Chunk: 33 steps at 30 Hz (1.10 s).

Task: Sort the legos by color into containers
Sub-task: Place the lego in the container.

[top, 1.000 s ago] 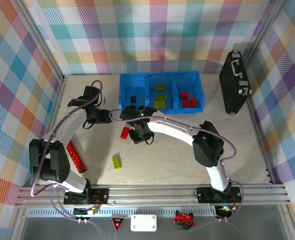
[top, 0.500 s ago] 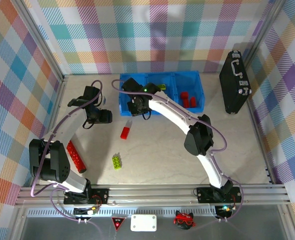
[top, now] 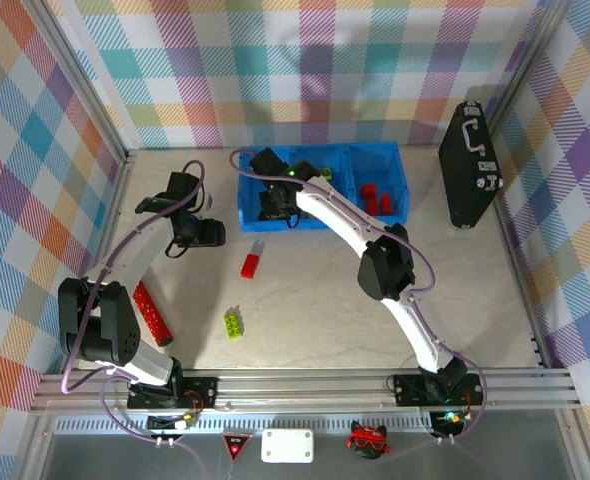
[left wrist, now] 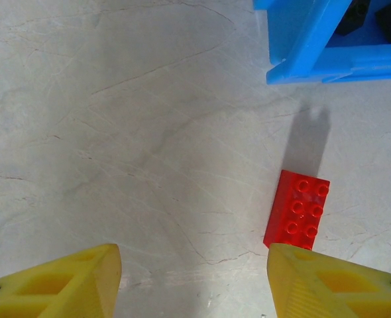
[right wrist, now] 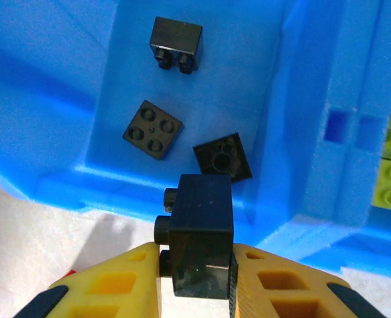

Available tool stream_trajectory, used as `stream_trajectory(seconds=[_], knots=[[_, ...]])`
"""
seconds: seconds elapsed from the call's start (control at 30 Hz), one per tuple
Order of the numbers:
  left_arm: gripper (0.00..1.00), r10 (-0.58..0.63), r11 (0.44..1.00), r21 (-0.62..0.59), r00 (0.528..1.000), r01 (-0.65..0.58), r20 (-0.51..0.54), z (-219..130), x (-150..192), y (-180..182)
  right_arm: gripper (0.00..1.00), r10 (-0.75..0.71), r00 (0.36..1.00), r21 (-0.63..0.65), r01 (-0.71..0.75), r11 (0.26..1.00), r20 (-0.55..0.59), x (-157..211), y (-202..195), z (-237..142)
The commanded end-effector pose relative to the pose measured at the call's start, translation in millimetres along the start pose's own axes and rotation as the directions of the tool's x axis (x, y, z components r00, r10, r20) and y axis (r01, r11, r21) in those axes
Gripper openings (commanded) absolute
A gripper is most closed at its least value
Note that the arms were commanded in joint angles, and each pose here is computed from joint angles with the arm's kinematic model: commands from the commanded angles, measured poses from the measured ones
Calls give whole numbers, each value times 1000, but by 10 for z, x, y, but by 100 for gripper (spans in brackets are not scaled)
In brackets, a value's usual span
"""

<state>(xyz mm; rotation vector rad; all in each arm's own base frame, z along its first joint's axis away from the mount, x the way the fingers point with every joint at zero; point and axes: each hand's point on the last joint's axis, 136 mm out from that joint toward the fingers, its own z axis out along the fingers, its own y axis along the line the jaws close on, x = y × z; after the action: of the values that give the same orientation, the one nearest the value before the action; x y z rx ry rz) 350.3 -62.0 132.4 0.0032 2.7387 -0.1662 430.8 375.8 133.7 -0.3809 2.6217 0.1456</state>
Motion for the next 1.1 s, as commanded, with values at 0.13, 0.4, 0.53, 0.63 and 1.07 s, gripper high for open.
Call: stream_trajectory(seconds=[0.13, 0.4, 0.53, 0.63, 1.07], knots=[[60, -13, 1000, 15, 1000, 13, 11, -47, -9, 21, 30, -13, 997, 13, 12, 1000, 74, -197, 26, 145], [60, -16, 1000, 22, 1000, 16, 10, -42, -10, 8, 36, -12, 998, 15, 11, 1000, 67, -201, 14, 227], [60, -15, 1000, 23, 1000, 15, 12, -49, -7, 8, 40, -9, 997, 11, 9, 1000, 73, -226, 7, 127], [60, -15, 1000, 27, 1000, 15, 7, -44, 0, -1, 45, -7, 997, 3, 7, 1000, 79, -250, 5, 13], [60, 1, 997, 74, 998, 4, -67, 107, 124, -129, 47, 17, 995, -25, -15, 1000, 102, -229, -108, -677]])
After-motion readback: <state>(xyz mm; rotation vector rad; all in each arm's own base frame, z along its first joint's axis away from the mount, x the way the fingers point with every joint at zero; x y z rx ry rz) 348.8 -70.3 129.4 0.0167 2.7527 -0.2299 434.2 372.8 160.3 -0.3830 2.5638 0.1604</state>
